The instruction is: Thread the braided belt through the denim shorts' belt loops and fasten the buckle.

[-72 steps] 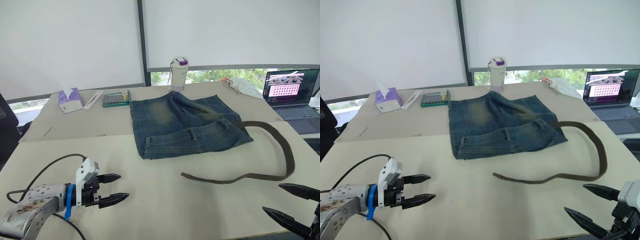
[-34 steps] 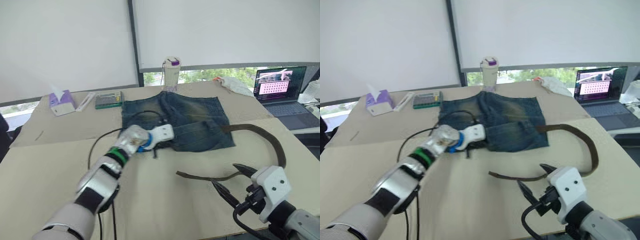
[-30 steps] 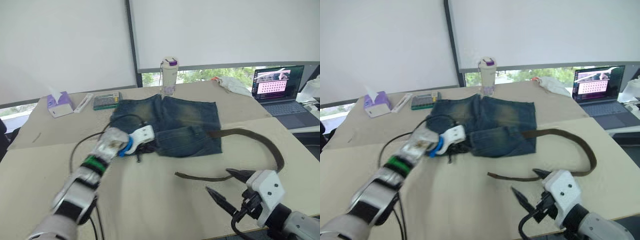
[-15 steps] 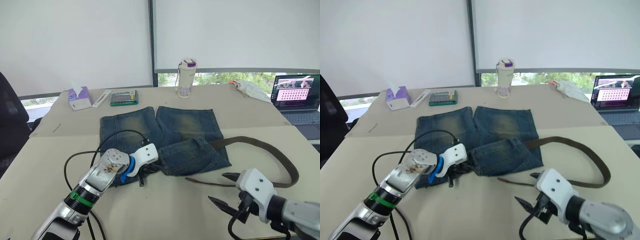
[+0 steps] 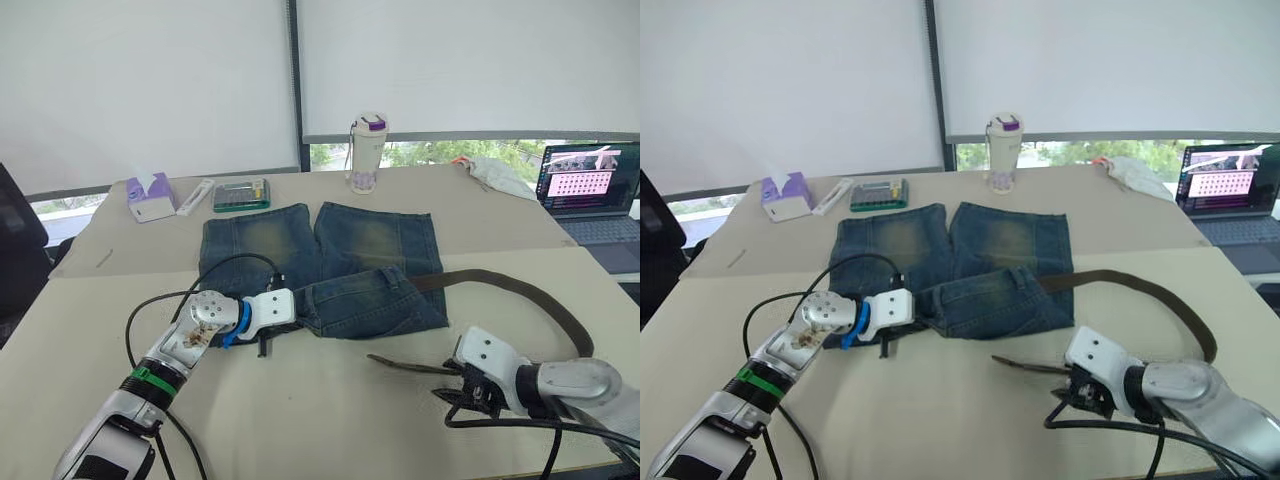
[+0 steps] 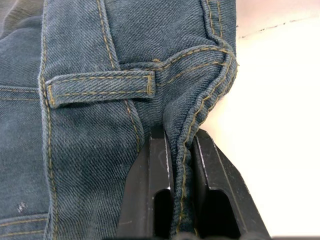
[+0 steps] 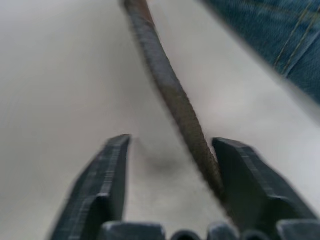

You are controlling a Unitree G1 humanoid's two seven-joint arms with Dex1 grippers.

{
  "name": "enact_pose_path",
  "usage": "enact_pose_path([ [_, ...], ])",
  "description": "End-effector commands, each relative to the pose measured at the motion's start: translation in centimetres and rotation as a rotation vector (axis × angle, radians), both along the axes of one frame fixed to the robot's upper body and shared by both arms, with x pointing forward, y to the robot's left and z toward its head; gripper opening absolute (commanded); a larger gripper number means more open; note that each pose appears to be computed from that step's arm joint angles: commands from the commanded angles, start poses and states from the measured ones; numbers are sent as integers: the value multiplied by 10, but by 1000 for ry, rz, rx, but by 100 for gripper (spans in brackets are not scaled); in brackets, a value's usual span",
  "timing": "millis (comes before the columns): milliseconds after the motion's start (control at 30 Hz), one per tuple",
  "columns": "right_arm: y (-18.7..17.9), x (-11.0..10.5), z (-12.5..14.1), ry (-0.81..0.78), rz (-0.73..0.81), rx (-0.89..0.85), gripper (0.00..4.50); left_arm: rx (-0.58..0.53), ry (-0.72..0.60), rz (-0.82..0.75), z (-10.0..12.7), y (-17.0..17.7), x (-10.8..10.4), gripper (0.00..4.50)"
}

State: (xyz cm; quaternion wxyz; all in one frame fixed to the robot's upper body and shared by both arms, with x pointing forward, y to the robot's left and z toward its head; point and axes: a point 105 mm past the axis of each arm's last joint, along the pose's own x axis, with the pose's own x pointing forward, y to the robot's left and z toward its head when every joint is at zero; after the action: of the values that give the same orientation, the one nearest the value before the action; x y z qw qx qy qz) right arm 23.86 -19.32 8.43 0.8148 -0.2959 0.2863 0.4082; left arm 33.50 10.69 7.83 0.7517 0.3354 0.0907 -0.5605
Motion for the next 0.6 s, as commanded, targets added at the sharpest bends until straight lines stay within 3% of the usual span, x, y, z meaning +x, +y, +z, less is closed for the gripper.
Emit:
enact_pose_path([
  [33,3,11,7,-61,26,-12,129,-150,121,5,15,0,-10,103],
  [167,8,3,9,-21,51,36,0,-334,251,31,43,3,-21,238],
  [300,33,-15,32,43,122,243,0,-458,458,-19,66,-5,-47,365],
  [400,46,-22,42,59,178,298,0,-501,535,-64,77,-21,-57,365],
  [600,65,-28,58,51,263,318,0,-475,575,-144,82,-42,-63,365],
])
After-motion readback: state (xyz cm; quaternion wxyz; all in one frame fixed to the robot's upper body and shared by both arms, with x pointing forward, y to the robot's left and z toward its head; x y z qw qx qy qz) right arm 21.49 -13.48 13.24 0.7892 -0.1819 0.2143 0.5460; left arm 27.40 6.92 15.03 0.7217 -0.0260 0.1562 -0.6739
